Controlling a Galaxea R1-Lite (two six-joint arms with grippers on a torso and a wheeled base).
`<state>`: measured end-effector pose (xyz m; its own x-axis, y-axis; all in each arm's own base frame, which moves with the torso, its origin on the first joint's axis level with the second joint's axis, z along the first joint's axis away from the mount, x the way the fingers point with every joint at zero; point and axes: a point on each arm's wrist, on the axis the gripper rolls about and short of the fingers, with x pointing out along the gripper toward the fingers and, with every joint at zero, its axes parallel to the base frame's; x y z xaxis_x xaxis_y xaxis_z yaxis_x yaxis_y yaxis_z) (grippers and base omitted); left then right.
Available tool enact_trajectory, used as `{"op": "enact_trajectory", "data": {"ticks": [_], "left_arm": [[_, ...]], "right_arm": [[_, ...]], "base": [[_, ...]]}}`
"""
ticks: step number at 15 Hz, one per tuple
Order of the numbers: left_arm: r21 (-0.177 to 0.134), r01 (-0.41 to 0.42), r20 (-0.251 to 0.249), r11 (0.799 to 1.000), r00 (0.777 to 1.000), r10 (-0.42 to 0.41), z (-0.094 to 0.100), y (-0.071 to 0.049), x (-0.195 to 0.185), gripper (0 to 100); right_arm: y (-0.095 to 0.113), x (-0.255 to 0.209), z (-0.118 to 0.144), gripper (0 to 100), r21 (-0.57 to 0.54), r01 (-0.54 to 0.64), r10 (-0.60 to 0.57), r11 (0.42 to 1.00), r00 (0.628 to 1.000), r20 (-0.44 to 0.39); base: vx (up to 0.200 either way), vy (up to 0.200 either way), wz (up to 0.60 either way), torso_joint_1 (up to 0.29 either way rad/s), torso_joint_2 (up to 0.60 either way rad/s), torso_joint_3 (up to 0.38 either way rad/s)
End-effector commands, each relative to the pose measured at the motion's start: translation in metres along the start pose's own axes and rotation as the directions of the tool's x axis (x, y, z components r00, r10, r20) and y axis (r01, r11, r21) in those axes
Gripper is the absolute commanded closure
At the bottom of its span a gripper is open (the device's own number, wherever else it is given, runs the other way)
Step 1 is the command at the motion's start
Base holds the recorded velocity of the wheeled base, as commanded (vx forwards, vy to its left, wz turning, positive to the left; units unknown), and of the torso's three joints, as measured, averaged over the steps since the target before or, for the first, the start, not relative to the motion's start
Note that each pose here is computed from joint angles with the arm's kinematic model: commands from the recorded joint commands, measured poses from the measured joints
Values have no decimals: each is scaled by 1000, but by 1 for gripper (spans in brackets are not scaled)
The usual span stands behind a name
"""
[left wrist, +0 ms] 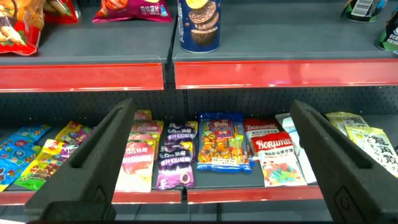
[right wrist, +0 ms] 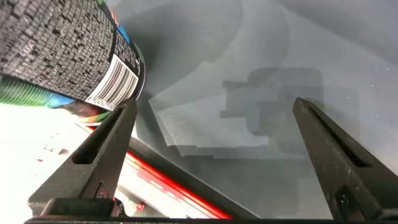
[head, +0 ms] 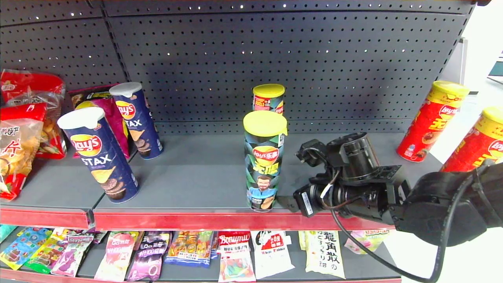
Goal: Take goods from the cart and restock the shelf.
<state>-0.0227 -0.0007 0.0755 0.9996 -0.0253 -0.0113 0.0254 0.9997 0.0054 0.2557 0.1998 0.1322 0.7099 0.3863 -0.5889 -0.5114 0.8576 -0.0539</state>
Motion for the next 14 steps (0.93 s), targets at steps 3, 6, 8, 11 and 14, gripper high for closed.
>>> {"op": "enact_trajectory", "data": {"ticks": [3,6,8,11,14], "left_arm": [[0,1,1,1000,1000,-1,0,0,0,0],[0,1,1,1000,1000,-1,0,0,0,0],[0,-1,1,1000,1000,1,0,0,0,0],[0,-1,1,1000,1000,1,0,0,0,0],[0,-1,1,1000,1000,1,0,0,0,0]], "right_arm": [[0,0,0,0,0,0,0,1000,1000,-1],[-5,-11,0,0,11,9,-9,1000,1000,13],[-14,-46,0,0,25,15,-17,1000,997,70],[-23,-117,-19,0,39,5,-13,999,983,183],[-34,-163,-56,0,0,40,-38,999,969,243]], "base": [[0,0,0,0,0,0],[0,0,0,0,0,0],[0,0,0,0,0,0],[0,0,0,0,0,0],[0,0,0,0,0,0]]}}
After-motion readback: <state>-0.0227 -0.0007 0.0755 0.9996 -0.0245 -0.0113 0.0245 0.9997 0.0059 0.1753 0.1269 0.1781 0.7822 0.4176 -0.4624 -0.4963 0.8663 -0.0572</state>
